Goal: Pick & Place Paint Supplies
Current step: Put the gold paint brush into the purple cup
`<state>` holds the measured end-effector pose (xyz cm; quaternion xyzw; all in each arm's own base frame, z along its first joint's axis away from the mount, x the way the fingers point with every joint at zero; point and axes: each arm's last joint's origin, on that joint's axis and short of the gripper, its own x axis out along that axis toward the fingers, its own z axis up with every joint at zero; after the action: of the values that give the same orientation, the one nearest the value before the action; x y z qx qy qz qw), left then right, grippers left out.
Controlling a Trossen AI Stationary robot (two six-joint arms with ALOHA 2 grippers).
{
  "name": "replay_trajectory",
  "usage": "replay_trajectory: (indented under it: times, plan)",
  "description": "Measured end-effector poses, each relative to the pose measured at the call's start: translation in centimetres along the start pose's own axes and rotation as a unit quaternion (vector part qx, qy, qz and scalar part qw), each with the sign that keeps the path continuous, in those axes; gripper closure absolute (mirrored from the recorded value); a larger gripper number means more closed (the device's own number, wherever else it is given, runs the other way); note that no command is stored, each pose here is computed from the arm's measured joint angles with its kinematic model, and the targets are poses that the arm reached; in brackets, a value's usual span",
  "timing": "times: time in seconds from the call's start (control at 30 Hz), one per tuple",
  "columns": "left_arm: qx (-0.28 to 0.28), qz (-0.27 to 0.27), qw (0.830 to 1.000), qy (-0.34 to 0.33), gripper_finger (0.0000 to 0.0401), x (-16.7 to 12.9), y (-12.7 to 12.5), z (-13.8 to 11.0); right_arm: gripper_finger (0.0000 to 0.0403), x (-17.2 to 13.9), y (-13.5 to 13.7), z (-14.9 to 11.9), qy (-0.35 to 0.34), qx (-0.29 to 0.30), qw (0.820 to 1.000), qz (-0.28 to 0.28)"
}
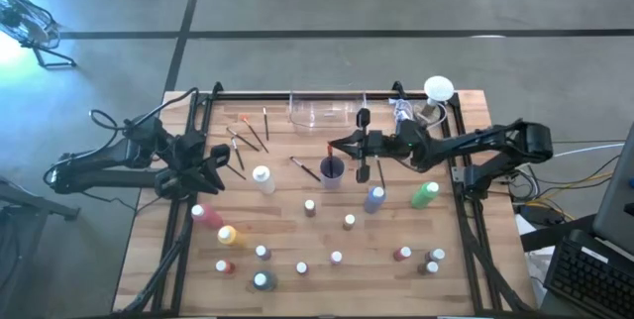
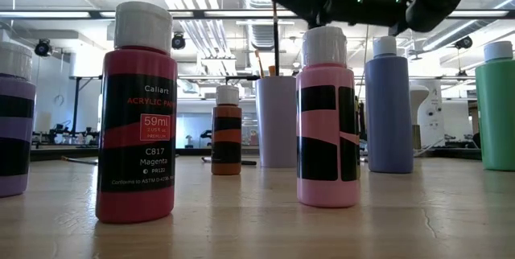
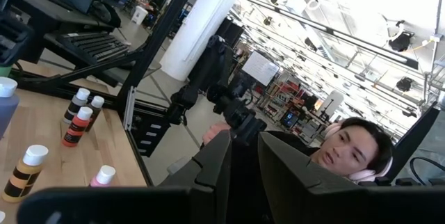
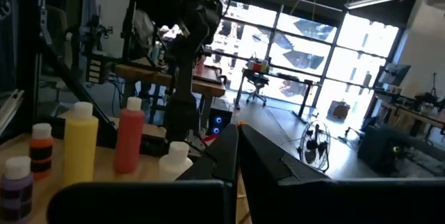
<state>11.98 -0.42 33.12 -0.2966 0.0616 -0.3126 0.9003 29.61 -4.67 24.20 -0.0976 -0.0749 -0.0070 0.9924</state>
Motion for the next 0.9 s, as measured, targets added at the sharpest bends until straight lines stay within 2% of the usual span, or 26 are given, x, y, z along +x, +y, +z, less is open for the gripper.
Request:
replay_trajectory:
  times: [0.4,0.9]
  plan:
    - [0.000,0.000,1.000,0.000,0.0321,0.0,0.0,0.0,0.0394,0.5,0.3,-3.2,0.051,0.029,0.998,-0.003]
    - [0.000,0.000,1.000,0.000,0.0320,0.0,0.0,0.0,0.0394,0.6,0.7,-5.6,0.096,0.048,0.994,0.003]
